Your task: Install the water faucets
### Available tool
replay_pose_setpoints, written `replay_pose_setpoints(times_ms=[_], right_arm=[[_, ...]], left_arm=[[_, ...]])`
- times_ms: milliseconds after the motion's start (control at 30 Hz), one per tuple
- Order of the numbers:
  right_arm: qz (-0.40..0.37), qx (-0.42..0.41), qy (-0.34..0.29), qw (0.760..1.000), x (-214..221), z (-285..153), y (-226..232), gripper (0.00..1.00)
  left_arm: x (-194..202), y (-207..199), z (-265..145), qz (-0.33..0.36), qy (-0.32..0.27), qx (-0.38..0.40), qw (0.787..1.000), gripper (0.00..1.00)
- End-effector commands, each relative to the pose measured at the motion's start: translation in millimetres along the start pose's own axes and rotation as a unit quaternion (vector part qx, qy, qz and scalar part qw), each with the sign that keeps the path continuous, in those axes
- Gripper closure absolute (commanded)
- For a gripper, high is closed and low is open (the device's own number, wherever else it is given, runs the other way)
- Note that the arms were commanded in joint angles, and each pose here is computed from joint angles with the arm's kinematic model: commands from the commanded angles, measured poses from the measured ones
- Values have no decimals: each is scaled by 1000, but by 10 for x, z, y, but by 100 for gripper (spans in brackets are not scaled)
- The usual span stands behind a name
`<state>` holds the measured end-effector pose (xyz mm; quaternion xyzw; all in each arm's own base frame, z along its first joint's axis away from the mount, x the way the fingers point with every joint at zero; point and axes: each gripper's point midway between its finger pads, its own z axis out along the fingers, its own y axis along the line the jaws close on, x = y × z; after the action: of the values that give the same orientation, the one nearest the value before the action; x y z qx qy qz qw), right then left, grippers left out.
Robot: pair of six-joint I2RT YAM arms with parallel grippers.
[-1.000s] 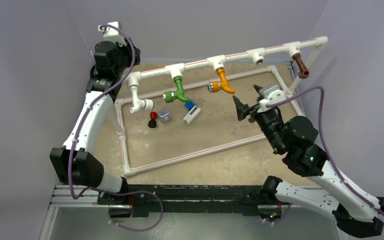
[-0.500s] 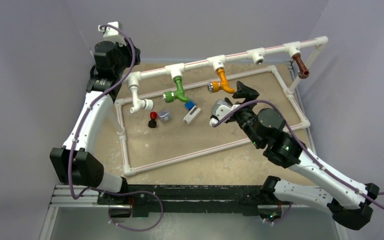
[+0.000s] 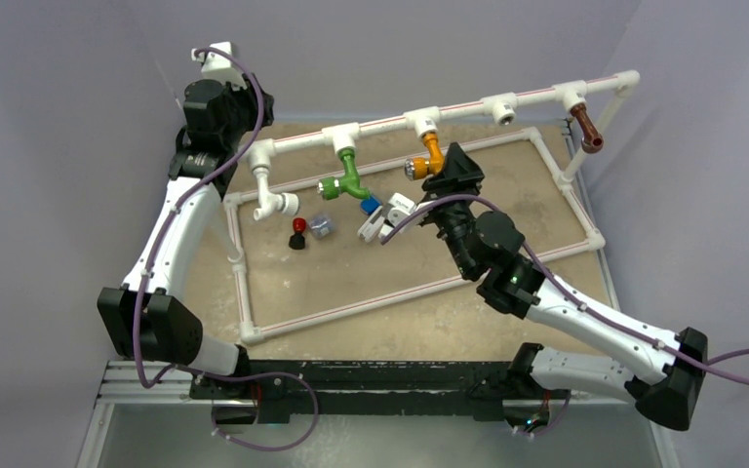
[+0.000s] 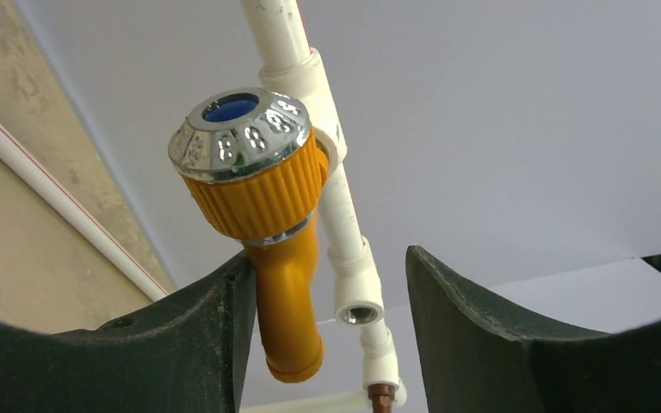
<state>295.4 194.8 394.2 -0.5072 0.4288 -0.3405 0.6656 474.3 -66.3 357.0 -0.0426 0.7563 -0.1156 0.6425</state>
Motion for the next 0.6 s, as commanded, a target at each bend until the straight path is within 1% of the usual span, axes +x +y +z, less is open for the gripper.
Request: replay_pose_setpoints(times_ms=[0, 100, 167, 300, 467, 567], right_arm=[[-1, 56, 3, 998, -54, 30, -233, 38], [8, 55, -1, 998, -102, 78, -164, 42], [16, 53, 0, 998, -119, 102, -114, 47], [43, 49, -5, 998, -174, 128, -10, 67], [85, 42, 3, 996, -177, 147, 160, 100], [137, 45, 6, 990, -168, 132, 241, 100]], left_arm=[[1219, 305, 48, -16, 180, -36, 983, 60], [1219, 304, 49, -16, 180, -36, 983, 60], [1225, 306, 51, -16, 180, -36, 983, 60], [1214, 308, 49, -16, 179, -36, 983, 60], [1212, 309, 47, -18, 179, -35, 983, 60], [1212, 307, 48, -18, 180, -35, 983, 60]])
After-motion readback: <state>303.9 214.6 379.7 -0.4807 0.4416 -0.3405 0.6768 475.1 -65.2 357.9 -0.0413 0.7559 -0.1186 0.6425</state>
